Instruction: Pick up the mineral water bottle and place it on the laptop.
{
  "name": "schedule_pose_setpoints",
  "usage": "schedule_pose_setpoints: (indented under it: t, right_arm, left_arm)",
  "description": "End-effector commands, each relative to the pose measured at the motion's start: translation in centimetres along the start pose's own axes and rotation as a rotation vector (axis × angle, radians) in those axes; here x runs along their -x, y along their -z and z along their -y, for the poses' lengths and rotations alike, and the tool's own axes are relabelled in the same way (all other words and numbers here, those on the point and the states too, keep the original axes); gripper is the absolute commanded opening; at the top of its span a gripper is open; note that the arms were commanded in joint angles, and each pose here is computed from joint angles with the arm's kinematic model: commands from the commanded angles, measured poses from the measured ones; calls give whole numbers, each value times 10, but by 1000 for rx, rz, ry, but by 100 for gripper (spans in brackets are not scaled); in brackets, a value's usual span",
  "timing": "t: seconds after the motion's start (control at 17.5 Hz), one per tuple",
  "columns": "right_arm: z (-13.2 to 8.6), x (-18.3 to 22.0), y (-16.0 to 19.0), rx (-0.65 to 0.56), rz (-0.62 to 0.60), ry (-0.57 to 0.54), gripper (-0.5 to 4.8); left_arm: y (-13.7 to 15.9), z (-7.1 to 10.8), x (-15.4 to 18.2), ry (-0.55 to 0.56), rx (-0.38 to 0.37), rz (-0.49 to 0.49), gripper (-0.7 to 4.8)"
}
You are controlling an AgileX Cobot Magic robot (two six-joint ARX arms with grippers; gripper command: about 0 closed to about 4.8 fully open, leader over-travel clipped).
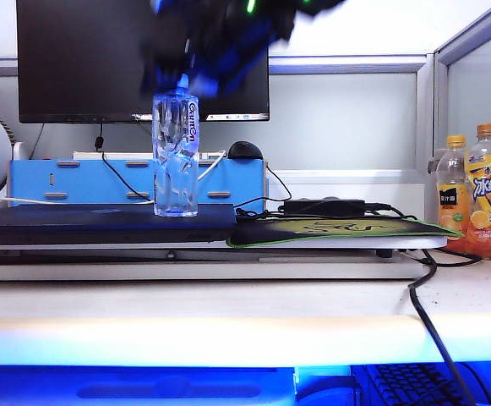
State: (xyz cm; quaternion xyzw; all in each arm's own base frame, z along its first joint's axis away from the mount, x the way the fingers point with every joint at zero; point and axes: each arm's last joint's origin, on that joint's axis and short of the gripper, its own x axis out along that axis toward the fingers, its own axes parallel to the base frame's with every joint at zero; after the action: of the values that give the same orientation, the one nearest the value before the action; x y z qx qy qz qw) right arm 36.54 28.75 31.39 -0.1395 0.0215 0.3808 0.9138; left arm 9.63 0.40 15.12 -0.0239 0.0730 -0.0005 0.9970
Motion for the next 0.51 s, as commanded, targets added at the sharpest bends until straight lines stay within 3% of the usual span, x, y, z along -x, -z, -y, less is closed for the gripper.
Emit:
schedule_pose_setpoints:
  t: [0.06, 0.17, 0.23, 0.29, 0.34, 0.51]
  right_arm:
    - [11, 35, -47, 15, 101, 113, 479]
    - [17, 69, -80, 13, 144, 185, 479]
    - [22, 109, -110, 11, 186, 238, 479]
    - [24, 143, -131, 9, 228, 270, 265]
    - [26, 180, -150, 7, 276, 296, -7]
    - [24, 273, -180, 9, 340, 369, -1]
  left_arm:
    - [0, 0, 0, 3, -2, 3, -2]
    - [0, 0, 0, 3, -2, 3, -2]
    - [0, 0, 0, 3, -2, 3, -2]
    - [0, 0, 0, 3, -2, 3, -2]
    - [0, 0, 0, 3, -2, 3, -2]
    - [0, 0, 0, 3, -2, 3, -2]
